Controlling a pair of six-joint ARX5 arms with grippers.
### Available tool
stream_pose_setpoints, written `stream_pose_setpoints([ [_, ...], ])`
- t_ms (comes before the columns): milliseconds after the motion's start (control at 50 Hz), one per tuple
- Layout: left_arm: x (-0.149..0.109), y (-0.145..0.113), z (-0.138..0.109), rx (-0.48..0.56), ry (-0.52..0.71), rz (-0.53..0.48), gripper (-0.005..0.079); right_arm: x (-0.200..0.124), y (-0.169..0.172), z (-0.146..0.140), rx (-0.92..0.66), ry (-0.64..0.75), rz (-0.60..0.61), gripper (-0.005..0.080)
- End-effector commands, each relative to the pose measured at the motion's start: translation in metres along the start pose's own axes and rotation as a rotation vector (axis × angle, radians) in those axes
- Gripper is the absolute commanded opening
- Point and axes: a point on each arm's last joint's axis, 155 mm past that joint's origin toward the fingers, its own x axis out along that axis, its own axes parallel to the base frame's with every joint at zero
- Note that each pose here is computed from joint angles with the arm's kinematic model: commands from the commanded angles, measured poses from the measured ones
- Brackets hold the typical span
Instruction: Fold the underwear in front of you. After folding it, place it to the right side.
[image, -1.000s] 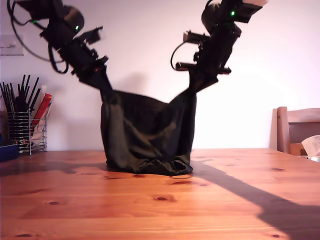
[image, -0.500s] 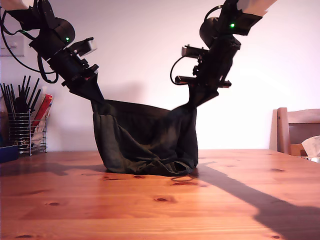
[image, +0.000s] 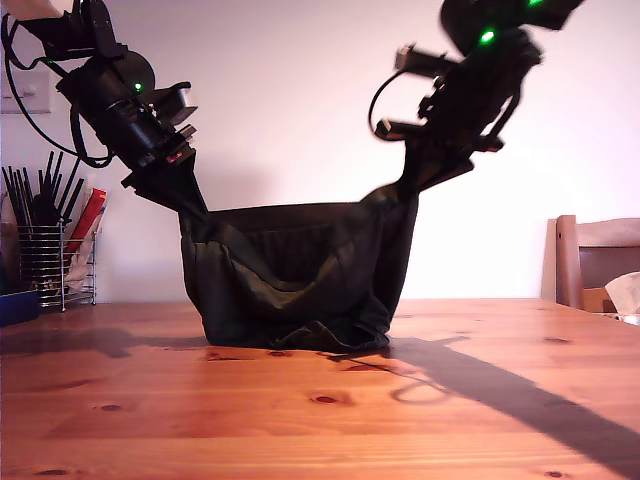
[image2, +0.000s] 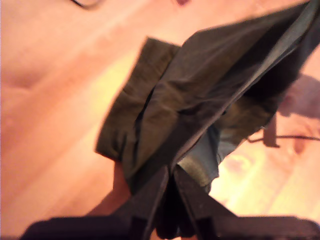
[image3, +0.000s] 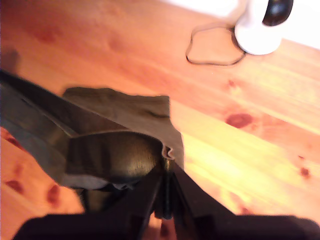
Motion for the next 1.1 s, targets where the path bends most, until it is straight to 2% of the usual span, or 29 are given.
stream_pose_setpoints([
  [0,-0.026,-0.012,0.010,0.022,-0.040,0.019,-0.0021,0.004,-0.002,-0.020,0.029,0.030,0.003,-0.0012],
  [80,-0.036,-0.020,0.009,0.027,-0.069,0.034,-0.0021,0.003,0.004,-0.025,0.032,0.027,0.019,-0.0012],
  [180,-0.043,-0.029,-0.004,0.026,-0.110,0.061,-0.0021,0.004,0.009,-0.026,0.031,0.029,0.037,-0.0012],
  [340,-0.059,-0.039,-0.025,0.031,-0.233,0.168,-0.0021,0.002,0.022,-0.028,0.022,0.034,0.074,-0.0012],
  [460,-0.078,-0.054,-0.036,0.043,-0.327,0.215,-0.0021,-0.011,0.038,-0.044,0.005,0.046,0.096,-0.0012],
  [520,-0.079,-0.062,-0.050,0.045,-0.336,0.218,-0.0021,-0.023,0.047,-0.054,-0.003,0.044,0.106,-0.0012],
  [600,-0.073,-0.072,-0.074,0.034,-0.332,0.213,-0.0021,-0.040,0.055,-0.064,-0.010,0.023,0.110,-0.0012],
  [780,-0.043,-0.093,-0.141,-0.023,-0.292,0.175,-0.0021,-0.073,0.062,-0.091,-0.006,0.025,0.113,-0.0012],
  [860,-0.041,-0.103,-0.159,-0.040,-0.299,0.169,-0.0021,-0.080,0.067,-0.108,0.012,0.055,0.120,-0.0012],
  [1080,-0.038,-0.126,-0.191,-0.119,-0.268,0.144,-0.0021,-0.079,0.094,-0.180,0.023,0.197,0.174,-0.0012],
])
